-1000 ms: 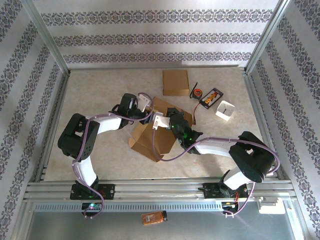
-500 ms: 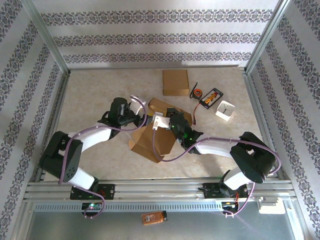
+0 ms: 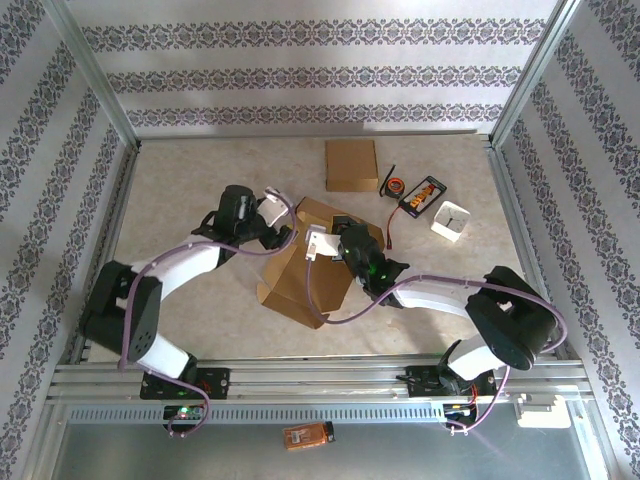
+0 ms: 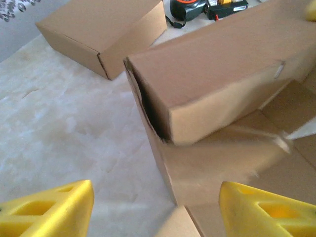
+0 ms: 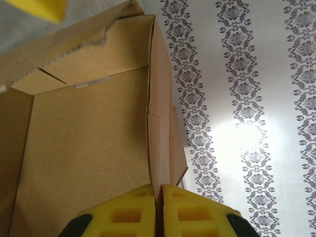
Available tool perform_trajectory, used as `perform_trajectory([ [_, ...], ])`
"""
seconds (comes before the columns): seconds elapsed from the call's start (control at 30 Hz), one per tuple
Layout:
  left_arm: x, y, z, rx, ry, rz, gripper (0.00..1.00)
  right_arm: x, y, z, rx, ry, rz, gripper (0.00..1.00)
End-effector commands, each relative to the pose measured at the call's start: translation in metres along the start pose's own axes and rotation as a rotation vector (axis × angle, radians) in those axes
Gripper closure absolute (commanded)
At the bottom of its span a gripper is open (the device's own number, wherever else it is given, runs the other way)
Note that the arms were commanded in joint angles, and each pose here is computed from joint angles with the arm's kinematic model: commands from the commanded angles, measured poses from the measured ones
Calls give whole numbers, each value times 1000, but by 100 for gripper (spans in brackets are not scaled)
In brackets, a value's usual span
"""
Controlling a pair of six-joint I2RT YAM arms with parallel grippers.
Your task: Fold the paper box
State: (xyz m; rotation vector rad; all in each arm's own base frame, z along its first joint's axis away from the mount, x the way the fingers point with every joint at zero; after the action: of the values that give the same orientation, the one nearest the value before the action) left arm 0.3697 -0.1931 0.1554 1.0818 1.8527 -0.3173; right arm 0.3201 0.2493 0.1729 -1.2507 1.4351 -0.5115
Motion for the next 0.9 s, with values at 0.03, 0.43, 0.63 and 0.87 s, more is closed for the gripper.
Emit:
perform_trajectory([
  [0.03,-1,2,18,70,3,19,36,-1,6,-2,-66,-6,19,89],
  [0.43,-3,-3,45,175,-52,-70,51,-4,12,-1,-89,-11,8,89],
  [0.63,-3,-3,55,179,-69,-140,56,-2,23,2,-112,0,-12,89],
  [0.87,3,-5,63,82,-31,-132,72,-1,27,2,-122,6,-19,89],
])
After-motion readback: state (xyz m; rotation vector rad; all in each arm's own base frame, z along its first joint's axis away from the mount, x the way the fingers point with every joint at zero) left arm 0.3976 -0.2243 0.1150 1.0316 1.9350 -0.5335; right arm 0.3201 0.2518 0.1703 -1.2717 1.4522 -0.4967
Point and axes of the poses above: each hand's point on the last joint's axis, 136 mm out from that joint toward the fingers, its own z axis out along the fingers, its own y axis along the line the jaws close on, x = y × z, the point moved 3 cm from there along -z, back along the fingers, and after that the axes turned 7 degrees about z, right-handed, at the moved point
